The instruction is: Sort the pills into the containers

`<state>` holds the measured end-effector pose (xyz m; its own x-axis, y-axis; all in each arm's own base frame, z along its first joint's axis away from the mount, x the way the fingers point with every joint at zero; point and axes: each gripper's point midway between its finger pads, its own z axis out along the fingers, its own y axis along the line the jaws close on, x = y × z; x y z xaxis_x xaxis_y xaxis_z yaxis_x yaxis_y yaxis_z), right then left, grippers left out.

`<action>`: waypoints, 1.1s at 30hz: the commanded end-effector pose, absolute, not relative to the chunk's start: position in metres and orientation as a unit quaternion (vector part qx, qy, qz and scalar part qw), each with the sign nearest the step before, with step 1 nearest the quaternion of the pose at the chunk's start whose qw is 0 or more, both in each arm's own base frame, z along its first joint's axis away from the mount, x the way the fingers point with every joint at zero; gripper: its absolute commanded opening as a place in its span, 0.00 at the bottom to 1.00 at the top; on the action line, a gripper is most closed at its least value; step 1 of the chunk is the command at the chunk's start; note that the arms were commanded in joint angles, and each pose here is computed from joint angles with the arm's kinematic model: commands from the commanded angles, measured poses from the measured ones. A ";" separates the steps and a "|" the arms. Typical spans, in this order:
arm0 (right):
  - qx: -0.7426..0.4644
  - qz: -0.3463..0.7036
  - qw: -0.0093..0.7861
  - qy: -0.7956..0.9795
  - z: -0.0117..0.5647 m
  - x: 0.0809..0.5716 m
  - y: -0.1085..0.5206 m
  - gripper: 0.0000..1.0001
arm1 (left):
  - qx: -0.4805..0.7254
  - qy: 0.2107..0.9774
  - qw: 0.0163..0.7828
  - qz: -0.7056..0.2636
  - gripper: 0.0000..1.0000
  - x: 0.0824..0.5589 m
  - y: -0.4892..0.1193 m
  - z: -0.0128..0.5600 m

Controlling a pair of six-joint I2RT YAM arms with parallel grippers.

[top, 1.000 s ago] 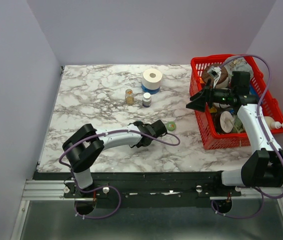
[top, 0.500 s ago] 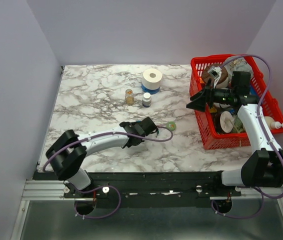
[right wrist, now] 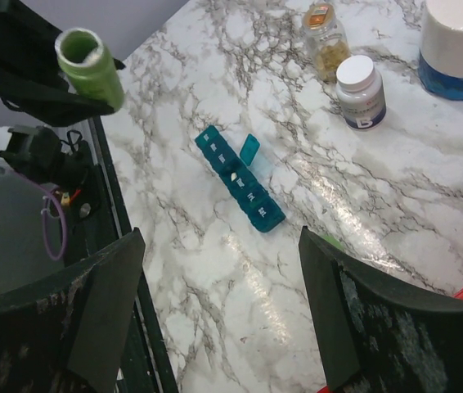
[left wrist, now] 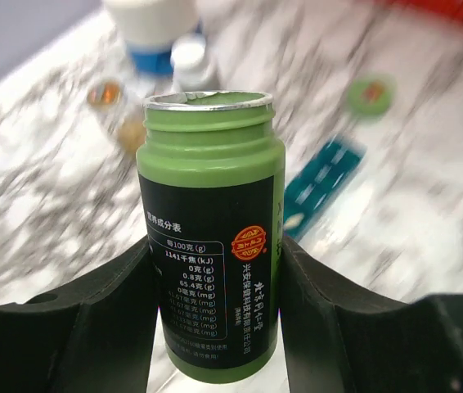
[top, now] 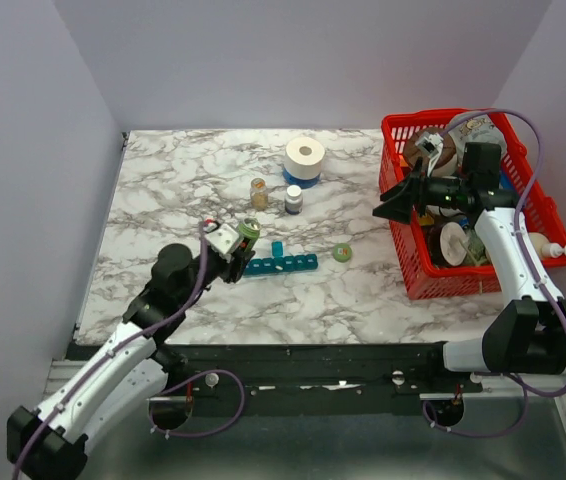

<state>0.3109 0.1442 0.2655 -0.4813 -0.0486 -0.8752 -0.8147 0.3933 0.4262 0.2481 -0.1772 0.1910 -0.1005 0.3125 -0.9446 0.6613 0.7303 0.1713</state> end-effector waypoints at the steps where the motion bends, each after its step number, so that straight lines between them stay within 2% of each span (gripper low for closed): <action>1: -0.299 0.472 0.410 0.721 0.267 0.311 0.143 0.85 | 0.269 0.577 0.660 -0.398 0.00 0.214 -0.203 0.274; 5: -0.299 0.472 0.410 0.721 0.267 0.312 0.143 0.85 | 0.225 0.547 0.650 -0.476 0.00 0.212 -0.201 0.298; 9: -0.300 0.471 0.411 0.720 0.268 0.312 0.143 0.85 | 0.220 0.566 0.598 -0.523 0.00 0.218 -0.203 0.299; 10: -0.299 0.471 0.411 0.721 0.268 0.311 0.143 0.85 | 0.238 0.576 0.602 -0.499 0.00 0.224 -0.203 0.293; 11: -0.300 0.470 0.412 0.721 0.268 0.311 0.143 0.86 | 0.228 0.629 0.563 -0.484 0.00 0.231 -0.202 0.265; 13: -0.300 0.471 0.411 0.721 0.268 0.311 0.143 0.86 | 0.282 0.651 0.574 -0.409 0.00 0.244 -0.195 0.258; 14: -0.301 0.470 0.413 0.720 0.269 0.311 0.143 0.86 | 0.278 0.703 0.526 -0.391 0.00 0.242 -0.189 0.227; 15: -0.300 0.470 0.412 0.720 0.268 0.311 0.143 0.86 | 0.289 0.719 0.529 -0.346 0.00 0.251 -0.180 0.225; 18: -0.300 0.473 0.410 0.720 0.268 0.311 0.143 0.86 | 0.309 0.787 0.465 -0.263 0.00 0.255 -0.156 0.178; 22: -0.299 0.472 0.410 0.721 0.267 0.311 0.143 0.86 | 0.350 0.811 0.413 -0.223 0.00 0.246 -0.166 0.151; 23: -0.300 0.473 0.410 0.720 0.268 0.311 0.143 0.86 | 0.357 0.828 0.380 -0.207 0.00 0.243 -0.164 0.134; 25: -0.300 0.473 0.410 0.720 0.268 0.311 0.143 0.86 | 0.385 0.835 0.361 -0.158 0.00 0.247 -0.163 0.126; 26: -0.300 0.473 0.410 0.720 0.268 0.311 0.143 0.86 | 0.405 0.842 0.325 -0.147 0.00 0.238 -0.167 0.111; 33: -0.302 0.473 0.411 0.718 0.269 0.310 0.144 0.86 | 0.480 0.835 0.268 -0.003 0.00 0.248 -0.156 0.091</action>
